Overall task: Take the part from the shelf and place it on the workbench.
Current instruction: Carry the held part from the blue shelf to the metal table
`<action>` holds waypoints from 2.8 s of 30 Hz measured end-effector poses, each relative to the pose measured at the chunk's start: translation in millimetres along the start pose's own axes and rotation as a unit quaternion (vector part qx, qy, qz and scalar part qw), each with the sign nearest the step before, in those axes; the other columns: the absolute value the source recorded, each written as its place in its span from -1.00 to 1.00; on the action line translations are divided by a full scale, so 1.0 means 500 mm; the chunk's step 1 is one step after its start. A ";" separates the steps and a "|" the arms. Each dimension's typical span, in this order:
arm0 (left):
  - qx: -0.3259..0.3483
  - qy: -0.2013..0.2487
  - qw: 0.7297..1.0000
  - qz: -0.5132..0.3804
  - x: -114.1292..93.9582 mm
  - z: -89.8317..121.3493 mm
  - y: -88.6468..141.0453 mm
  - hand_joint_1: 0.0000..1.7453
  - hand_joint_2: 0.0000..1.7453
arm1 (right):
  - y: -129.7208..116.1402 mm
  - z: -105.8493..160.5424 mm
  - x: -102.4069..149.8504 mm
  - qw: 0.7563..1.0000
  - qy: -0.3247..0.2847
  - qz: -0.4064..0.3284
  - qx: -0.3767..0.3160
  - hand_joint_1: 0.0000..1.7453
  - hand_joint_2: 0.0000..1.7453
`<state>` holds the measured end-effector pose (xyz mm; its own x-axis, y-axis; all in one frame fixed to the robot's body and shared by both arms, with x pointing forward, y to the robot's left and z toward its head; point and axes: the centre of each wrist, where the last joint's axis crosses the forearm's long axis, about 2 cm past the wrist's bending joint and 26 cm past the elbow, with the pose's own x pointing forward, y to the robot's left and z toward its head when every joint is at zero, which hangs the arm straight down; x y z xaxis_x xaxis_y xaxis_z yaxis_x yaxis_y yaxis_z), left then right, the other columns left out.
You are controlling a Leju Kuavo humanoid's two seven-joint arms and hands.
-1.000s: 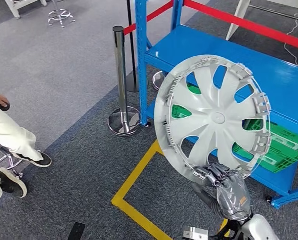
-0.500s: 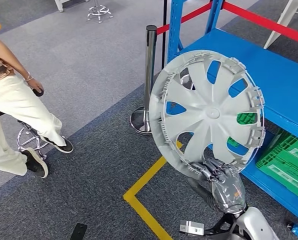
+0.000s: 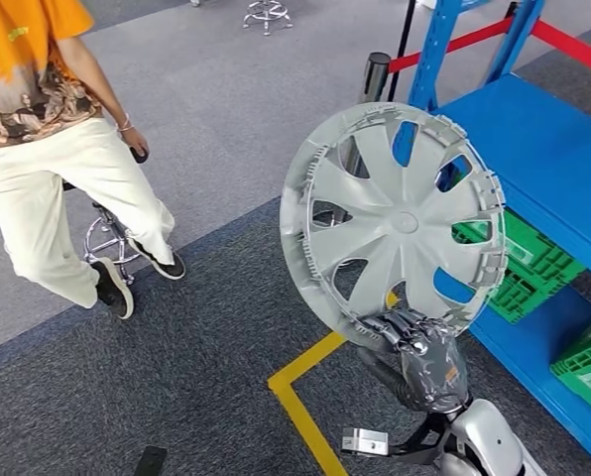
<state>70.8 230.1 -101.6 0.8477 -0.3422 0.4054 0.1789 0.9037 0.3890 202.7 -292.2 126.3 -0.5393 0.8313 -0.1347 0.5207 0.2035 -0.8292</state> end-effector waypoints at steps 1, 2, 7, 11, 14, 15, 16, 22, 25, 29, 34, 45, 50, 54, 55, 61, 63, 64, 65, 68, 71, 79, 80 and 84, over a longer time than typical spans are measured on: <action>0.001 0.000 1.000 0.000 0.001 -0.001 0.001 -1.00 1.00 | 0.001 0.000 0.001 1.000 0.000 -0.001 0.001 1.00 1.00; 0.001 -0.001 1.000 0.000 0.002 -0.001 0.001 -1.00 1.00 | 0.002 0.001 0.002 1.000 0.000 -0.002 0.002 1.00 1.00; -0.002 -0.002 1.000 0.000 0.005 -0.001 -0.001 -1.00 1.00 | 0.006 0.007 0.007 1.000 0.000 -0.006 0.008 1.00 1.00; -0.004 -0.004 1.000 -0.005 0.006 -0.001 -0.002 -1.00 1.00 | 0.006 0.010 0.007 1.000 0.003 -0.006 0.008 1.00 1.00; -0.003 -0.002 1.000 -0.007 0.001 0.001 -0.003 -1.00 1.00 | 0.005 0.014 0.011 1.000 0.005 -0.008 0.010 1.00 1.00; -0.003 -0.001 1.000 -0.008 0.000 0.002 -0.003 -1.00 1.00 | 0.005 0.015 0.011 1.000 0.006 -0.009 0.010 1.00 1.00; -0.003 -0.001 1.000 -0.008 -0.001 0.002 -0.004 -1.00 1.00 | 0.005 0.017 0.012 1.000 0.007 -0.009 0.010 1.00 1.00; -0.004 -0.001 1.000 -0.007 0.003 0.004 -0.008 -1.00 1.00 | 0.004 0.024 0.014 1.000 0.011 -0.010 0.014 1.00 1.00; -0.004 -0.001 1.000 -0.007 0.004 0.003 -0.008 -1.00 1.00 | 0.004 0.024 0.014 1.000 0.012 -0.011 0.014 1.00 1.00; -0.003 -0.002 1.000 -0.007 0.008 0.002 -0.007 -1.00 1.00 | 0.004 0.024 0.013 1.000 0.013 -0.011 0.013 1.00 1.00; -0.001 -0.004 1.000 -0.010 0.009 0.002 -0.008 -1.00 1.00 | 0.003 0.025 0.012 1.000 0.016 -0.014 0.012 1.00 1.00; -0.002 -0.003 1.000 -0.012 0.006 0.005 -0.012 -1.00 1.00 | 0.003 0.031 0.014 1.000 0.017 -0.016 0.015 1.00 1.00; -0.001 -0.005 1.000 -0.012 0.009 0.004 -0.010 -1.00 1.00 | 0.002 0.031 0.012 1.000 0.020 -0.014 0.015 1.00 1.00; -0.001 -0.003 1.000 -0.012 0.006 0.005 -0.011 -1.00 1.00 | 0.002 0.031 0.011 1.000 0.020 -0.014 0.014 1.00 1.00; -0.001 -0.004 1.000 -0.012 0.007 0.004 -0.011 -1.00 1.00 | 0.002 0.031 0.011 1.000 0.020 -0.014 0.014 1.00 1.00; 0.001 -0.004 1.000 -0.013 0.007 0.003 -0.008 -1.00 1.00 | 0.001 0.029 0.010 1.000 0.020 -0.014 0.012 1.00 1.00; 0.002 -0.004 1.000 -0.013 0.008 0.002 -0.007 -1.00 1.00 | 0.000 0.028 0.009 1.000 0.022 -0.015 0.011 1.00 1.00; 0.002 -0.005 1.000 -0.012 0.010 0.002 -0.007 -1.00 1.00 | 0.000 0.029 0.010 1.000 0.022 -0.015 0.011 1.00 1.00; 0.002 -0.006 1.000 -0.012 0.012 0.001 -0.007 -1.00 1.00 | 0.000 0.031 0.010 1.000 0.022 -0.016 0.012 1.00 1.00; 0.002 -0.006 1.000 -0.012 0.012 0.002 -0.009 -1.00 1.00 | 0.001 0.035 0.013 1.000 0.021 -0.018 0.014 1.00 1.00; 0.001 -0.006 1.000 -0.012 0.012 0.002 -0.009 -1.00 1.00 | 0.000 0.035 0.012 1.000 0.021 -0.017 0.014 1.00 1.00; 0.001 -0.004 1.000 -0.013 0.007 0.003 -0.008 -1.00 1.00 | -0.001 0.034 0.009 1.000 0.022 -0.014 0.012 1.00 1.00; 0.001 -0.005 1.000 -0.013 0.009 0.003 -0.008 -1.00 1.00 | -0.001 0.034 0.009 1.000 0.022 -0.014 0.012 1.00 1.00; 0.001 -0.004 1.000 -0.012 0.009 0.003 -0.009 -1.00 1.00 | -0.001 0.033 0.008 1.000 0.019 -0.014 0.012 1.00 1.00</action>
<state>72.9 224.2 -100.4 0.8393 -0.3654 0.4024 0.1975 0.8947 0.4006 189.4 -297.4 117.4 -0.5271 0.8449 -0.0916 0.4907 0.2145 -0.8445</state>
